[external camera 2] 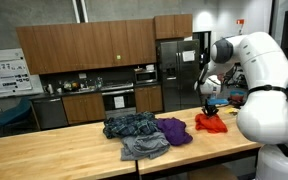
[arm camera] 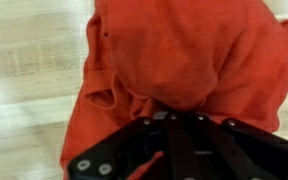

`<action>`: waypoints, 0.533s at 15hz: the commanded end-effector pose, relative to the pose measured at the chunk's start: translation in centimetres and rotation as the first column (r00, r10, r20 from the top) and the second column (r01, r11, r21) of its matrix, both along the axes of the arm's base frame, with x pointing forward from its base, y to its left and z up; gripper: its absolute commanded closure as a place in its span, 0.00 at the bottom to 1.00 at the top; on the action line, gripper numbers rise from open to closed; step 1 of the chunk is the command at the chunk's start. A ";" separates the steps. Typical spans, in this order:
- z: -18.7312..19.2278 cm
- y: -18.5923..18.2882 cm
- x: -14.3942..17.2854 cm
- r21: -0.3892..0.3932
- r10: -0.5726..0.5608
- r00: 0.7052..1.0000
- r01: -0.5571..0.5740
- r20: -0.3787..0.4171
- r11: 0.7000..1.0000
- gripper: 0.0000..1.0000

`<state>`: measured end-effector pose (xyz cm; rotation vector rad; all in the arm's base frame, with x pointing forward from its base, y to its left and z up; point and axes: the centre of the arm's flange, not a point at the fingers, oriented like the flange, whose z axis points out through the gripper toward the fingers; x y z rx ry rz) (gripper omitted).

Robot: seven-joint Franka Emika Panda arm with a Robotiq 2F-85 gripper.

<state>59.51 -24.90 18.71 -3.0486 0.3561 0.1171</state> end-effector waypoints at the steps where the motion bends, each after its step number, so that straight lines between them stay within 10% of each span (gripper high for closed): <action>1: -0.9 -1.4 0.2 -0.024 -0.032 0.999 0.032 -0.007 0.999 0.99; 8: 0.5 -1.7 0.3 -0.130 0.005 0.994 0.010 0.110 0.991 0.99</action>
